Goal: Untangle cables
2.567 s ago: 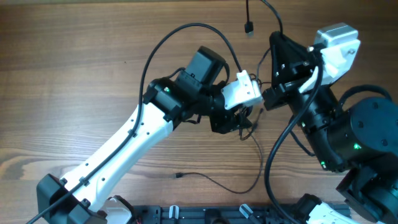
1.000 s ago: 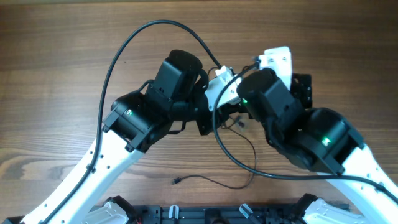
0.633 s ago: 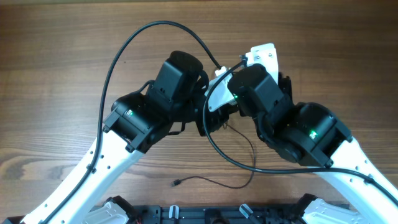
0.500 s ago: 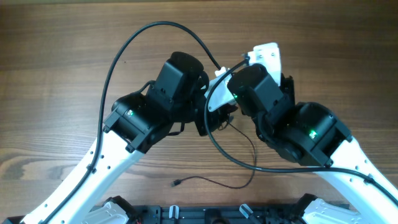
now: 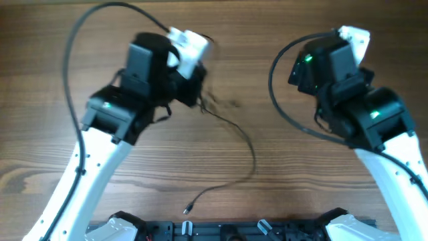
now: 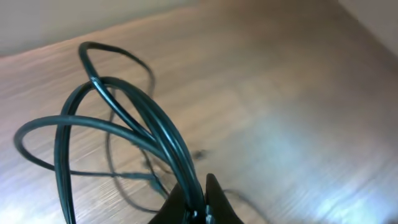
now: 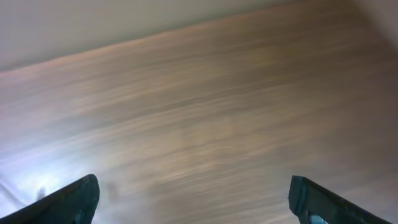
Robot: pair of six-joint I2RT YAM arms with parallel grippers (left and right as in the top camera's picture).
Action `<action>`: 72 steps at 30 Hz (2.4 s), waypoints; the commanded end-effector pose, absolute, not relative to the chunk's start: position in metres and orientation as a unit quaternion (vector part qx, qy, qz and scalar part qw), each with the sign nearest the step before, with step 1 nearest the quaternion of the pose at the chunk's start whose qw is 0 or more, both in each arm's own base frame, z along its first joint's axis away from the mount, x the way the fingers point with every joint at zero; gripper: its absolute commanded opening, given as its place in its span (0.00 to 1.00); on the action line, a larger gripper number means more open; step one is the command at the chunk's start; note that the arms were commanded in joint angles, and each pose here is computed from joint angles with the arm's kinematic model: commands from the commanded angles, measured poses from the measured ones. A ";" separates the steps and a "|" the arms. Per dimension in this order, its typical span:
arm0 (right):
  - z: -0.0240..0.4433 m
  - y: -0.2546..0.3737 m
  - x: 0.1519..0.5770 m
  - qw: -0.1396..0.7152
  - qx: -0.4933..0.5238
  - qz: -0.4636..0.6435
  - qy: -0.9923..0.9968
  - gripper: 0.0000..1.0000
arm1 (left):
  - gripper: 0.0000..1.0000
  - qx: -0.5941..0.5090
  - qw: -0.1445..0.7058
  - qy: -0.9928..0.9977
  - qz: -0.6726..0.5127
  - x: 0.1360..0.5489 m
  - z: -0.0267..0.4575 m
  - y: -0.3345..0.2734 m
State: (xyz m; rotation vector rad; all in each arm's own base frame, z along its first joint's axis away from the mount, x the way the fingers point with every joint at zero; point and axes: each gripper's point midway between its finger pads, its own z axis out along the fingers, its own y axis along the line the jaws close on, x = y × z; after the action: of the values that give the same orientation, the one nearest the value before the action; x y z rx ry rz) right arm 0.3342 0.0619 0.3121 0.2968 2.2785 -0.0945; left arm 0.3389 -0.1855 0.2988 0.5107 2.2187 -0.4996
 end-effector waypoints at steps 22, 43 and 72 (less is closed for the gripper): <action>0.304 0.210 0.251 0.276 -0.376 0.303 0.831 1.00 | 0.45 -0.239 0.387 0.849 -0.268 0.383 0.318 -0.101; 0.117 0.253 0.320 0.067 -0.267 0.213 0.937 1.00 | 0.55 -0.328 0.319 0.887 -0.057 0.337 0.260 -0.020; -0.004 0.197 0.239 -0.149 -0.202 0.007 0.968 1.00 | 0.49 -0.326 0.280 0.902 -0.039 0.319 0.247 -0.019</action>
State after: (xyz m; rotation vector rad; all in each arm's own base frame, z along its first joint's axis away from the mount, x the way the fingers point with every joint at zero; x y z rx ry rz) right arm 0.2639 0.1911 0.0080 -0.7499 3.2539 -0.1006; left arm 0.3178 -0.0220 0.2401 -0.8832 2.4413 -0.1118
